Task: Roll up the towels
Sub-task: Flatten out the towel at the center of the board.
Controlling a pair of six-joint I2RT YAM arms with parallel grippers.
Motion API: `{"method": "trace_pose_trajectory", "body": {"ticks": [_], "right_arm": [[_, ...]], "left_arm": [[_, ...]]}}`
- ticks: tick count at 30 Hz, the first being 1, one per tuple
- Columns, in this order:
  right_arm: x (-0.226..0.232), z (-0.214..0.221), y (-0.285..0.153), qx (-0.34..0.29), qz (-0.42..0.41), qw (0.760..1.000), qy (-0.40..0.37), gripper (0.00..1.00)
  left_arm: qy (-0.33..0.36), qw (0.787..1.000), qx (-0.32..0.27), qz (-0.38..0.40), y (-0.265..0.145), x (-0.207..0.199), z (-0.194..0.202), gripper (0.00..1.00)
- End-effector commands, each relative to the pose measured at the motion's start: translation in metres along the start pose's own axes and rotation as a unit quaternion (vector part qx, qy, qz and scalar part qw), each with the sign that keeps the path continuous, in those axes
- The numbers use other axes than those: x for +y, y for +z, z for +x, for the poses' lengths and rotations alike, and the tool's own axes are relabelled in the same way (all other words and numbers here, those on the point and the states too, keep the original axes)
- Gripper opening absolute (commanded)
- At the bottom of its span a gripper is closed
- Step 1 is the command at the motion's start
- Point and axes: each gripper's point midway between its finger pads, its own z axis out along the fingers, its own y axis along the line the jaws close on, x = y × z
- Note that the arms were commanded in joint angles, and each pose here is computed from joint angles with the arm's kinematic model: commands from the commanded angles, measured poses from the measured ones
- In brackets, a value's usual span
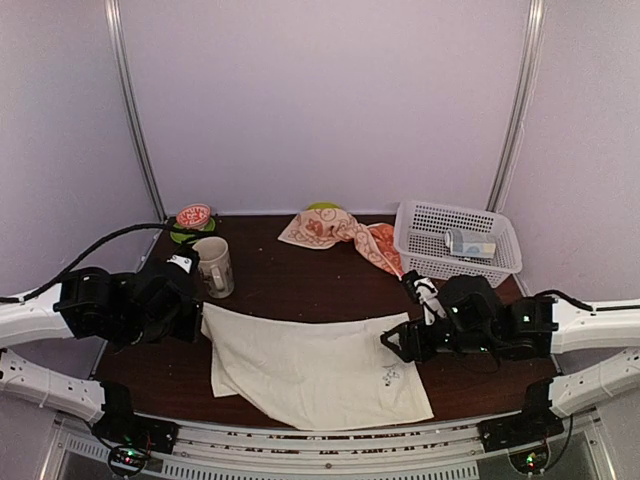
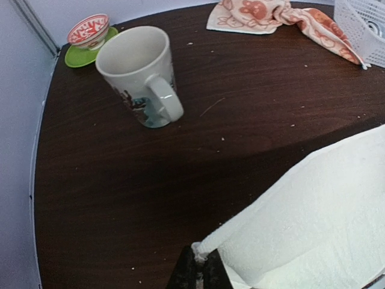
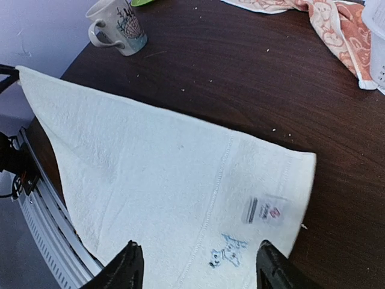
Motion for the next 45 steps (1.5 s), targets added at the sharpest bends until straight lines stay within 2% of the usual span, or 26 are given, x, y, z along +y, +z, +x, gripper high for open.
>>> {"method": "trace_pose_trajectory", "body": {"ticks": [1,7,15,20,30,38,42,45], "right_arm": [[-0.020,-0.036,-0.013,-0.061,0.032,0.997,0.020,0.65],[-0.070,-0.035,0.008,-0.044,0.081,0.994,0.063,0.58],[-0.077,-0.022,0.083,0.051,0.098,0.991,0.071,0.53],[-0.083,-0.014,0.116,0.100,0.126,0.985,0.066,0.51],[-0.103,-0.001,0.144,0.154,0.188,0.969,0.049,0.44],[-0.115,0.012,0.150,0.188,0.218,0.957,0.048,0.38],[-0.120,0.024,0.153,0.212,0.219,0.951,0.048,0.28],[-0.120,0.031,0.154,0.225,0.216,0.949,0.048,0.15]], "left_arm": [[-0.026,0.998,0.009,-0.063,0.004,0.030,0.010,0.00],[-0.020,0.995,0.034,-0.093,0.009,0.042,0.021,0.00],[0.009,0.994,0.051,-0.098,0.017,0.034,0.022,0.00],[0.009,0.994,0.055,-0.090,0.021,0.030,0.025,0.00],[0.002,0.997,0.042,-0.067,0.023,0.024,0.026,0.00],[0.012,0.997,0.041,-0.066,0.024,0.023,0.025,0.00],[0.010,0.997,0.036,-0.062,0.024,0.023,0.025,0.00],[0.009,0.997,0.035,-0.061,0.023,0.024,0.025,0.00]]}}
